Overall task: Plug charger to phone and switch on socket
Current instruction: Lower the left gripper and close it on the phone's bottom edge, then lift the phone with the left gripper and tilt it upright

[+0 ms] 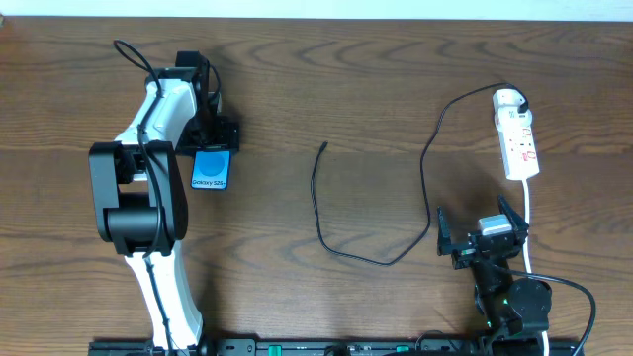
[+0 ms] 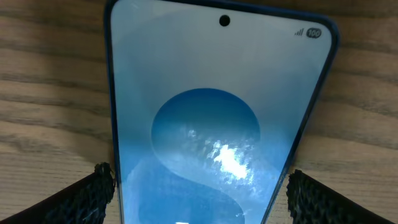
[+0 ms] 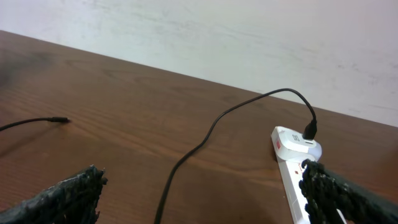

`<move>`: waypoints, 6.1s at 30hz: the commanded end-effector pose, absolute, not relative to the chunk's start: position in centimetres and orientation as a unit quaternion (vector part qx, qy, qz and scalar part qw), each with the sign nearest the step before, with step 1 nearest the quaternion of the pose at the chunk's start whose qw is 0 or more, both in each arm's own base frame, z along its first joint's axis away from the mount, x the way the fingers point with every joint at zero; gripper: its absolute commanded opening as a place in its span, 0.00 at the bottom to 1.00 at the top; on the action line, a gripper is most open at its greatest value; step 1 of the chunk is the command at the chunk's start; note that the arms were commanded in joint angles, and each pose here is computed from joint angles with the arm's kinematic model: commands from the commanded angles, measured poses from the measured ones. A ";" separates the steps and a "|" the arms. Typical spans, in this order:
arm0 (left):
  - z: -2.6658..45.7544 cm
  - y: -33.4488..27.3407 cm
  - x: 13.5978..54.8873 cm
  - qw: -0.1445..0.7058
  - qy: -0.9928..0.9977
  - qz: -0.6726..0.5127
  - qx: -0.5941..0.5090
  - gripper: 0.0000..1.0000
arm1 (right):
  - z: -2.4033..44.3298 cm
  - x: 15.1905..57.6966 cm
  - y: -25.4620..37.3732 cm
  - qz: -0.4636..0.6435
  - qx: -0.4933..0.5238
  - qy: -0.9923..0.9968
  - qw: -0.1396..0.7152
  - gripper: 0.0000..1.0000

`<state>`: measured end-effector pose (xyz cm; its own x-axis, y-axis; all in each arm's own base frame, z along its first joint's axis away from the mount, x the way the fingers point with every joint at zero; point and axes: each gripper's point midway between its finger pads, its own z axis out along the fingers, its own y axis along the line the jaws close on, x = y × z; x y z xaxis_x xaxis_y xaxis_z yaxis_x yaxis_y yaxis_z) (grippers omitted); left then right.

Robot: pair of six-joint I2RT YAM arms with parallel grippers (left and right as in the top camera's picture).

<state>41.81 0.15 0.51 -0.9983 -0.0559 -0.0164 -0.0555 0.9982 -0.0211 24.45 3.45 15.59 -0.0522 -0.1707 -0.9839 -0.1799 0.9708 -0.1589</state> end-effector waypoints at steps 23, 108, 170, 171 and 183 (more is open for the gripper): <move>0.0 0.4 41.2 -0.004 1.000 -0.006 -0.025 0.91 | 15.5 24.4 3.3 0.005 -0.115 0.726 0.678 0.99; -2.6 -0.4 39.5 -0.045 0.992 -0.024 -0.119 0.73 | 15.5 24.5 3.3 0.004 -0.115 0.726 0.678 0.99; -2.3 -1.7 38.2 -0.084 0.954 -0.047 -0.285 0.72 | 15.5 24.4 3.3 0.005 -0.115 0.726 0.678 0.99; -2.3 -1.7 38.3 -0.083 0.954 -0.047 -0.285 0.72 | 15.5 24.4 3.3 0.005 -0.115 0.726 0.678 0.99; -2.5 -0.8 38.9 -0.062 0.959 -0.026 -0.274 0.72 | 15.5 24.4 3.3 0.005 -0.115 0.726 0.678 0.99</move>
